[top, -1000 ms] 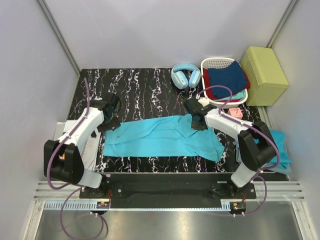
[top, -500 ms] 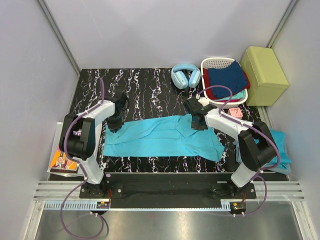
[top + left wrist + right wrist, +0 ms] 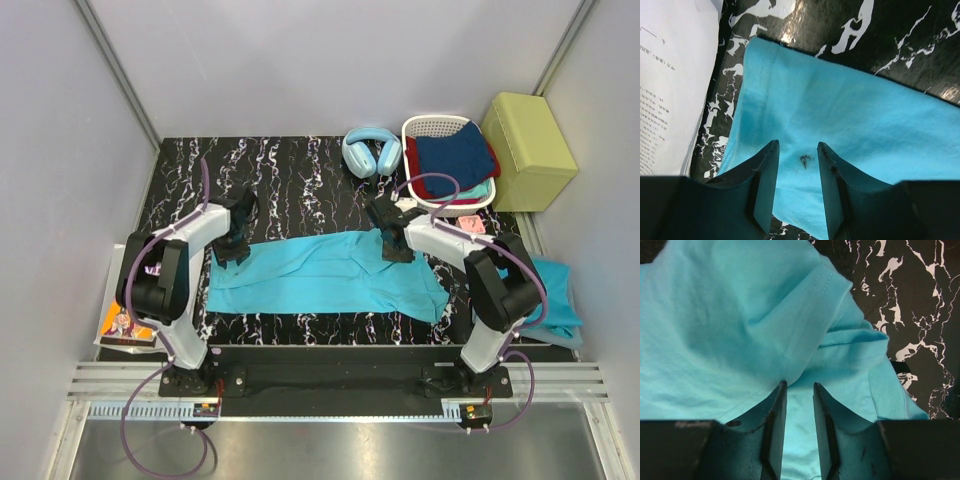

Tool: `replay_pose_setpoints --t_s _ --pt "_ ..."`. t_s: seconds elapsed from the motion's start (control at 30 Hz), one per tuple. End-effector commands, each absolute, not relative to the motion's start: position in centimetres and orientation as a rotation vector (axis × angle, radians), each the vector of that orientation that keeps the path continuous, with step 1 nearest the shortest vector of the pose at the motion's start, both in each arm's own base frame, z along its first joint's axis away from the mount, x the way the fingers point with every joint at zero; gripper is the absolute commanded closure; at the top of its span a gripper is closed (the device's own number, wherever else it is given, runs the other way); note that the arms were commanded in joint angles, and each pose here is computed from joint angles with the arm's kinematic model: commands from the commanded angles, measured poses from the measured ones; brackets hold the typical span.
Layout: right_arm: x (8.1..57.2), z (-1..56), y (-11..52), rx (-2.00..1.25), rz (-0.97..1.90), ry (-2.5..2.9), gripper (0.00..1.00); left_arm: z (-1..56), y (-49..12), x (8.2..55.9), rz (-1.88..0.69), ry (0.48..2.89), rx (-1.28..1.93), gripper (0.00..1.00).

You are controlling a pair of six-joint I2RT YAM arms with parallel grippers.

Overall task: Fold and stack the t-shirts
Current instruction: Fold the other side of the tshirt into a rectangle

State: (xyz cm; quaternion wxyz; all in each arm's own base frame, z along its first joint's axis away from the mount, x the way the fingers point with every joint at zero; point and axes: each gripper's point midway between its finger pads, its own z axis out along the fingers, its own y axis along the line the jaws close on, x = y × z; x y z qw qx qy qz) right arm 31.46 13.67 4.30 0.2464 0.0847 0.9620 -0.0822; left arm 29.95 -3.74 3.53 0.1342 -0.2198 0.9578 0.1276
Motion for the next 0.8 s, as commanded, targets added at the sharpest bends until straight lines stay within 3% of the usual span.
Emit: replay_pose_setpoints --t_s 0.0,0.43,0.77 --pt "33.7 4.3 14.2 0.276 -0.203 2.590 0.65 4.4 -4.1 29.7 0.322 2.753 -0.627 0.58" --pt "35.2 7.9 14.7 0.308 -0.146 2.515 0.65 4.7 -4.5 29.6 0.292 2.755 -0.609 0.58" --pt "35.3 7.2 14.6 0.312 -0.169 2.528 0.64 4.3 -5.1 29.8 0.292 2.772 -0.585 0.58"
